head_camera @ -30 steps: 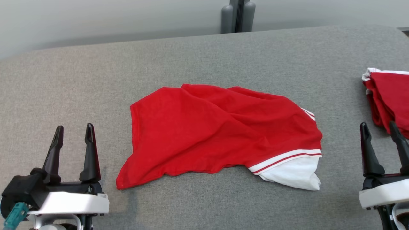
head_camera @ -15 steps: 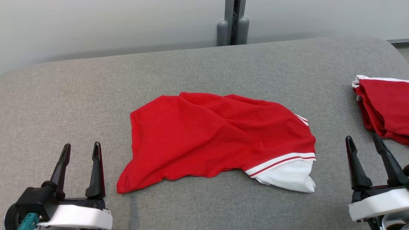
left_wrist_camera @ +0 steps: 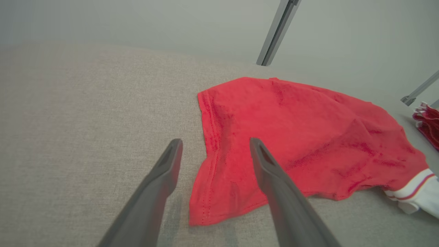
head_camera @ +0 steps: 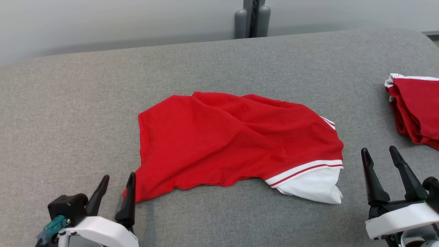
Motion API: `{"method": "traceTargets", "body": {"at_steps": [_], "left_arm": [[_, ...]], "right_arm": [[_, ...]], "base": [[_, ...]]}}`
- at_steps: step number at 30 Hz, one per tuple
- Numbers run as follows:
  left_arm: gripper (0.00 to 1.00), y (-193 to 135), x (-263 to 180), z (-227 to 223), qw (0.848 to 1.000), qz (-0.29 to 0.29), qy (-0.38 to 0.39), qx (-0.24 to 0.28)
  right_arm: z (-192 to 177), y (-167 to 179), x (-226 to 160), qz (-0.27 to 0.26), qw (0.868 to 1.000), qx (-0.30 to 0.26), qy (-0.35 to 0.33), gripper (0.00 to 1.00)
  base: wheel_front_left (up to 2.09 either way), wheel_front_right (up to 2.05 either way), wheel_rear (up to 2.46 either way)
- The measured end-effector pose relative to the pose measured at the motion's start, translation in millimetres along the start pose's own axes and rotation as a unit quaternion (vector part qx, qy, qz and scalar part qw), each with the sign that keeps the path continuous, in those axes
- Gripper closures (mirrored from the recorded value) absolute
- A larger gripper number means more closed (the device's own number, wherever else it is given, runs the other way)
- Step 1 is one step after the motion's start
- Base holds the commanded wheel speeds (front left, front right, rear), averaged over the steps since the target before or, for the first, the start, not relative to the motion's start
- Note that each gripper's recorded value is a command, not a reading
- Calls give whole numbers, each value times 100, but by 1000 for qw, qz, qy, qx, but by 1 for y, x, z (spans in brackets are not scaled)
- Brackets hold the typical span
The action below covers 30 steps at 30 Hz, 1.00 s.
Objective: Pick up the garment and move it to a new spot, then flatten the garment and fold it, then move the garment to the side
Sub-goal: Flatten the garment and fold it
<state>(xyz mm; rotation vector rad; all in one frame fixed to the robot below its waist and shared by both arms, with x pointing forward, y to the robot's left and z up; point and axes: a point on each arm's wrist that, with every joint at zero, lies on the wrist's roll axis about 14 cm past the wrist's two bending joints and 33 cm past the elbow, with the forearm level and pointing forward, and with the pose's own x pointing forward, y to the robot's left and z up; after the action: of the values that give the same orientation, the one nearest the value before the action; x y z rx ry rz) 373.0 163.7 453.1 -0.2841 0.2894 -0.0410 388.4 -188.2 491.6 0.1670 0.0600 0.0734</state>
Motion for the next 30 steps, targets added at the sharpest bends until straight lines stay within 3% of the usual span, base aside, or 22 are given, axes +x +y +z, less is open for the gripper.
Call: {"method": "traceTargets", "body": {"at_steps": [10,11,12,17,21,30], "left_arm": [[0,8,0,-73,992,10,117,-45],[37,9,2,-74,992,8,117,-47],[100,9,4,-74,992,6,116,-48],[100,12,8,-73,993,2,111,-46],[100,16,8,-72,993,6,109,-43],[100,20,14,-75,993,9,114,-38]], "right_arm": [[-18,-6,9,-10,1000,9,18,0],[-20,-7,9,-10,1000,9,21,0],[-21,-7,9,-11,1000,9,23,0],[-31,-13,7,-18,999,9,41,0],[-58,-15,-13,-23,995,16,91,0],[-103,11,-39,-6,984,63,165,0]], "base": [[0,0,0],[0,0,0],[0,0,0],[0,0,0],[0,0,0],[0,0,0]]}}
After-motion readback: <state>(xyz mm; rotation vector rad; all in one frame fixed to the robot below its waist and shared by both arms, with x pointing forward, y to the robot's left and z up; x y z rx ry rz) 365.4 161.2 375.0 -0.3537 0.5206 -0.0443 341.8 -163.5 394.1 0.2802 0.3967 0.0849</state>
